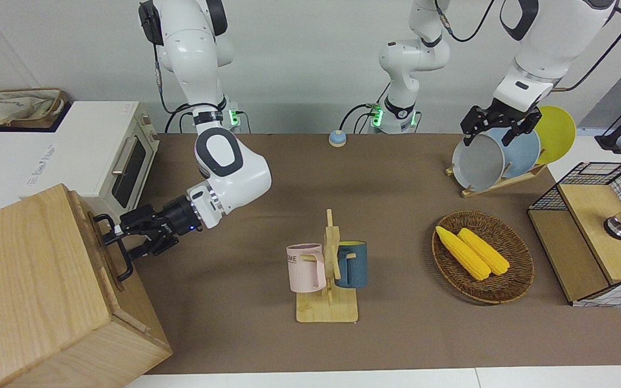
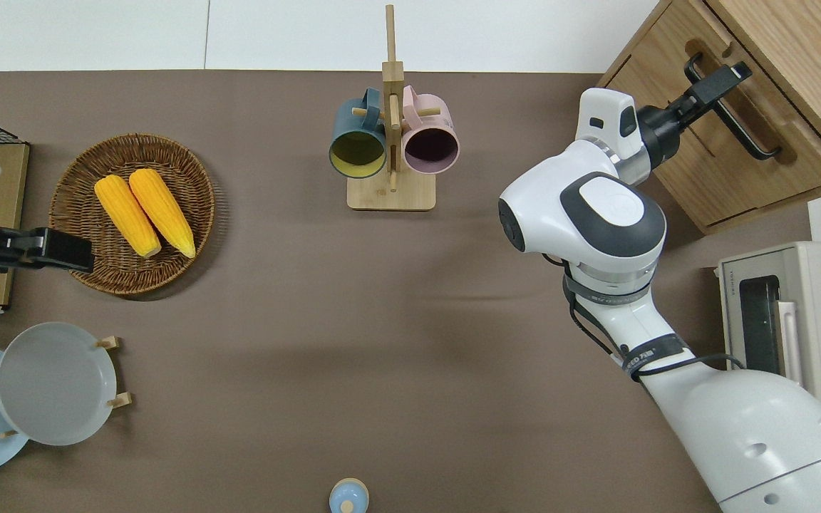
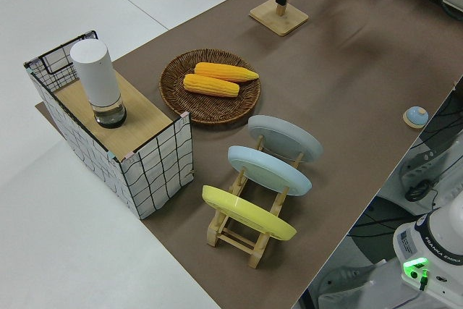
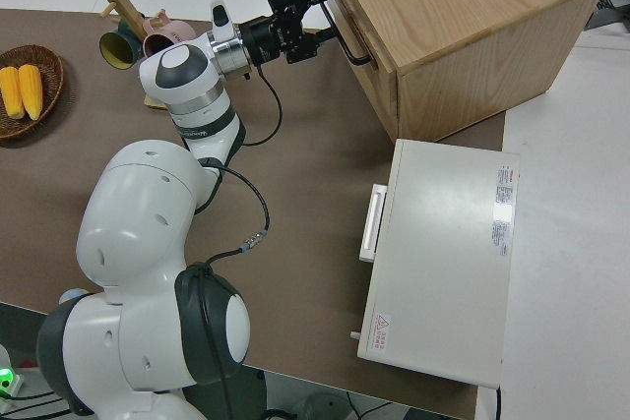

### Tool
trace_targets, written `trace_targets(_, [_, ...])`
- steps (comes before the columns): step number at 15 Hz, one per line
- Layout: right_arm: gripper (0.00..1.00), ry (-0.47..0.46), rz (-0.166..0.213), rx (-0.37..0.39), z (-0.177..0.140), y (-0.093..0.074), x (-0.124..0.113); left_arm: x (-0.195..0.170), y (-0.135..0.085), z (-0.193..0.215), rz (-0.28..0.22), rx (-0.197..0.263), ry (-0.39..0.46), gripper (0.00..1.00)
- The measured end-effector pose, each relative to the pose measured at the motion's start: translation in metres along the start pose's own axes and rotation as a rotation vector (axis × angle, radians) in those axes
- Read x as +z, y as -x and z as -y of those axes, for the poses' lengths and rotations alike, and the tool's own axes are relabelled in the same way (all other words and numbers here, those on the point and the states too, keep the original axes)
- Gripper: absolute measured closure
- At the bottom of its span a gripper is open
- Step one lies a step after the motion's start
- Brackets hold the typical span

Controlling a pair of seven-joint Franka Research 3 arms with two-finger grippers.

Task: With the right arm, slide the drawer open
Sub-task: 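Close the right gripper around the black drawer handle, then pull the drawer handle toward the robot with the right gripper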

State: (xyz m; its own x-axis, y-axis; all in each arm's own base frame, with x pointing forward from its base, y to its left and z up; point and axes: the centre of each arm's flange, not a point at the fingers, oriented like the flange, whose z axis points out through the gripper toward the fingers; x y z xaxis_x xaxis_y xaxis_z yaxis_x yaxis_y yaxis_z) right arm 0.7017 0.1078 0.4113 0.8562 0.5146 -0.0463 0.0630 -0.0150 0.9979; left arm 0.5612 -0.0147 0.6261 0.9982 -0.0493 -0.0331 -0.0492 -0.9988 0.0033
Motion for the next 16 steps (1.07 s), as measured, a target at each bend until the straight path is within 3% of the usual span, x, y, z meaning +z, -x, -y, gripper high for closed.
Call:
trace_targets(4, [0.49,-0.001,0.001,-0.003,0.003,0.0,0.001,0.0,0.0,0.0,0.0,0.0,0.0,0.0])
trace_targets(7, [0.78,-0.007,0.0,-0.018,0.013,-0.001,0.001,0.0,0.0,0.0,0.0,0.0,0.0,0.0])
trace_targets(8, [0.82,-0.006,0.001,0.007,0.013,-0.001,0.001,0.0,0.0,0.0,0.0,0.0,0.0,0.0])
trace_targets(13, [0.82,-0.002,0.001,0.007,0.014,-0.002,-0.005,0.0,0.0,0.0,0.0,0.0,0.0,0.0])
trace_targets(16, [0.82,0.011,0.013,0.003,0.017,-0.005,-0.022,0.0,0.0,0.0,0.0,0.0,0.0,0.0])
